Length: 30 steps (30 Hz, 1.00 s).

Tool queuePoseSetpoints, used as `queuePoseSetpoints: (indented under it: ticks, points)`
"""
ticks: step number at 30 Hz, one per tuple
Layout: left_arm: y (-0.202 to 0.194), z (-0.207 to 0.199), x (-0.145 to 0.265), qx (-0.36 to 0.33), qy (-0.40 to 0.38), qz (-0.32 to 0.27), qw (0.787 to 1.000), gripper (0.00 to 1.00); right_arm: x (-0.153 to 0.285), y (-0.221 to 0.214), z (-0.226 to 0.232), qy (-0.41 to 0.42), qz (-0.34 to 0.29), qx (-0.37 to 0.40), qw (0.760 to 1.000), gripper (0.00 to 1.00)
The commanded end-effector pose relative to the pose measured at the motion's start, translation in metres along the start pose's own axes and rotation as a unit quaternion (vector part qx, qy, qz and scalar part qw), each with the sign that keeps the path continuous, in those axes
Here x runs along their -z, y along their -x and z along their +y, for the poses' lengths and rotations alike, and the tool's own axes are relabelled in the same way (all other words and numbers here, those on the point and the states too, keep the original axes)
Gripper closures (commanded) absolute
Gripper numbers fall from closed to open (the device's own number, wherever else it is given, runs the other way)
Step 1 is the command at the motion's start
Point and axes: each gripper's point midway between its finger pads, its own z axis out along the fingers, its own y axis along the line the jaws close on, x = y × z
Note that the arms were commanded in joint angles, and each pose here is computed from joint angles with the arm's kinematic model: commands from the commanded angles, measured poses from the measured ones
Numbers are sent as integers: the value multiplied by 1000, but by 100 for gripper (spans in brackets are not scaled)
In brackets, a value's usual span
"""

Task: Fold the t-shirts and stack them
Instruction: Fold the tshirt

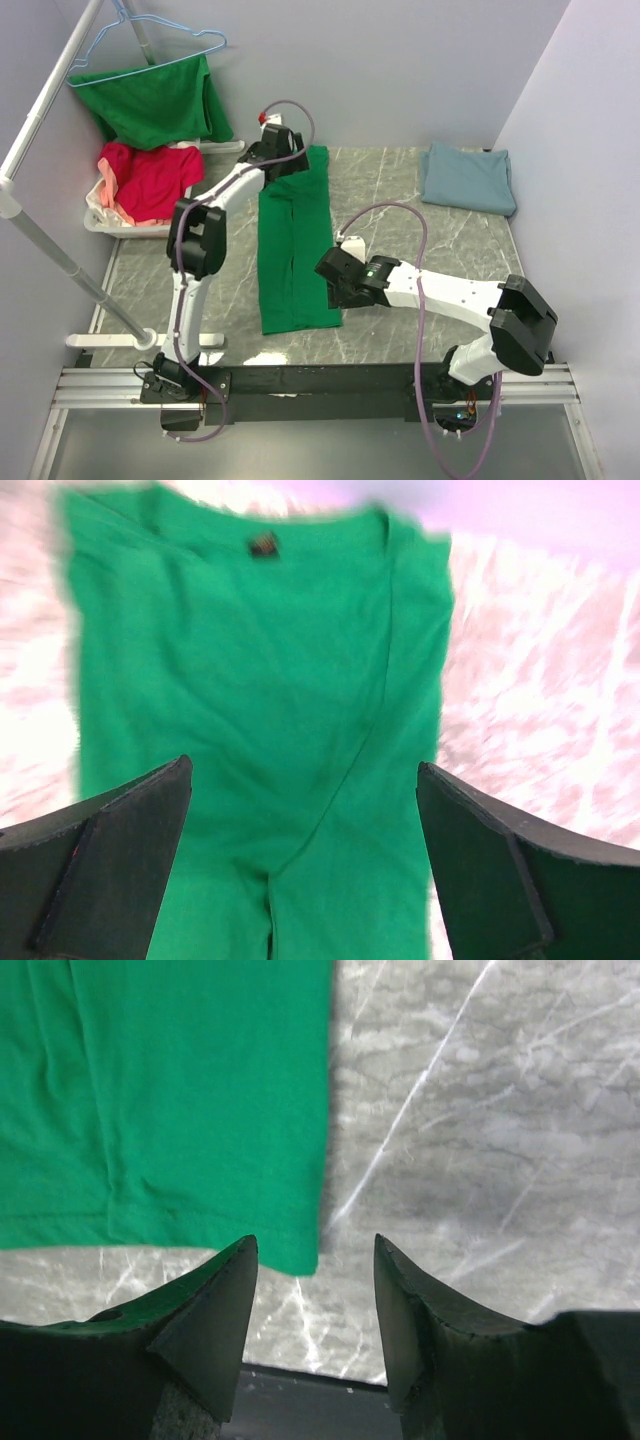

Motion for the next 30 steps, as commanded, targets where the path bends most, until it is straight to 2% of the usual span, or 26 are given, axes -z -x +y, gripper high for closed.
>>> queuePoseSetpoints:
  ticks: [1,3,5,6,7,8,9,10,12,13,15,16,20,24,30]
  points:
    - [64,-7,85,23,69,-77,994,1,-14,5,-1,5,-8,-28,1000,46]
    - [45,7,100,27,116,-64,991,0,-20,3,-1,11,-7,-36,999,47]
    - [7,26,123,18,161,-19,987,1,-26,1,-1,19,1,-45,999,50]
    - [-8,32,131,48,176,-4,983,1,-28,-1,-2,21,5,-47,999,51]
    - [-38,49,146,48,199,34,978,0,-28,-2,-1,25,7,-50,998,51]
    - [-57,54,152,58,203,57,976,1,-30,-3,-2,28,7,-54,998,52]
    - [-61,55,167,86,201,53,974,0,-30,-7,0,37,13,-57,998,52]
    - [-100,72,174,68,220,84,969,1,-30,-9,-1,41,13,-58,997,52]
    - [-112,76,189,97,213,88,968,1,-30,-10,7,68,15,-63,996,52]
    - [-137,88,195,93,221,112,965,1,-31,-14,7,71,18,-65,995,52]
    - [-146,89,207,112,205,116,965,1,-32,-13,13,84,16,-64,994,52]
    - [-165,100,214,105,215,132,962,1,-33,-14,13,83,20,-62,994,52]
    - [-183,114,236,115,210,140,961,1,-29,-14,18,93,15,-65,993,52]
    - [-193,111,257,124,176,153,964,1,-33,-21,19,92,27,-65,993,52]
    - [-241,105,287,116,157,204,959,0,-40,-43,19,75,52,-59,994,53]
